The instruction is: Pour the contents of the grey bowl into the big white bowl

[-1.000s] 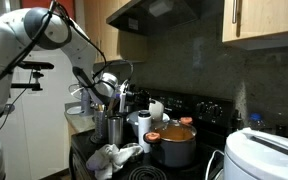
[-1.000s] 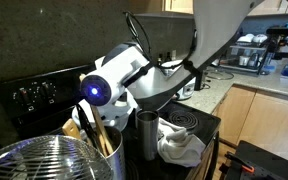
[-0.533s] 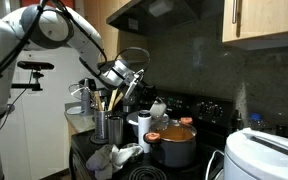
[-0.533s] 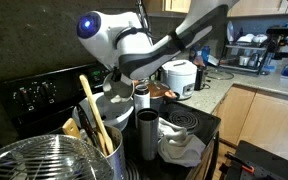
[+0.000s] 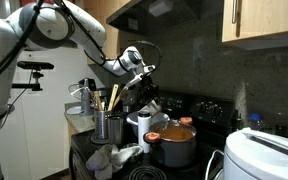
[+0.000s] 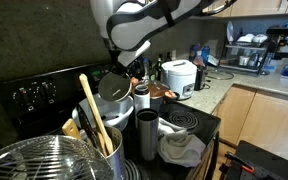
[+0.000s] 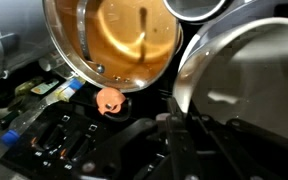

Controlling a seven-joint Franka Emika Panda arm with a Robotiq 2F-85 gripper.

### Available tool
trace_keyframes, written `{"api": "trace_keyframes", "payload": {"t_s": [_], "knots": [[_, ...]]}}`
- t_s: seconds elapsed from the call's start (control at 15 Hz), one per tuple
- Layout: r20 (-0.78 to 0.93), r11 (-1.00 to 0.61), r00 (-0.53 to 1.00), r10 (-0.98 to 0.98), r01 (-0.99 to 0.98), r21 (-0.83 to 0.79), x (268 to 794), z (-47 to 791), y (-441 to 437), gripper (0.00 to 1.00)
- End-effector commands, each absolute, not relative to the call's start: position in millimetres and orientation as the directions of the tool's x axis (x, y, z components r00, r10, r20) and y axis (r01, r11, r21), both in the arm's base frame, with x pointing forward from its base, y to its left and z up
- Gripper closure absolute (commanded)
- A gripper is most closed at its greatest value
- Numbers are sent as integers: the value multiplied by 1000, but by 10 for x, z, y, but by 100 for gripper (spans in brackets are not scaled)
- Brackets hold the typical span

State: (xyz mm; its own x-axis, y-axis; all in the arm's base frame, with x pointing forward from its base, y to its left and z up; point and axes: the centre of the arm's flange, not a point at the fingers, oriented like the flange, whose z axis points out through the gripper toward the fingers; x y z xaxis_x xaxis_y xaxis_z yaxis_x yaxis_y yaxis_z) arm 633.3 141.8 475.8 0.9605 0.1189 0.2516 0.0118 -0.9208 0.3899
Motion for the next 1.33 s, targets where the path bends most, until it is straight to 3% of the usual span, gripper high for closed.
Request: {"api": "trace_keyframes", "payload": {"t_s": [0.0, 0.4, 0.73, 1.27], "knots": [[227, -958, 972, 57, -11, 286, 6290, 5208, 1361, 95], [131, -986, 991, -38, -59, 155, 6076, 5832, 1086, 95], [60, -972, 984, -170, -177, 155, 5780, 6217, 312, 95], [-67, -892, 900, -430, -412, 187, 5165, 5831, -1071, 95]]}}
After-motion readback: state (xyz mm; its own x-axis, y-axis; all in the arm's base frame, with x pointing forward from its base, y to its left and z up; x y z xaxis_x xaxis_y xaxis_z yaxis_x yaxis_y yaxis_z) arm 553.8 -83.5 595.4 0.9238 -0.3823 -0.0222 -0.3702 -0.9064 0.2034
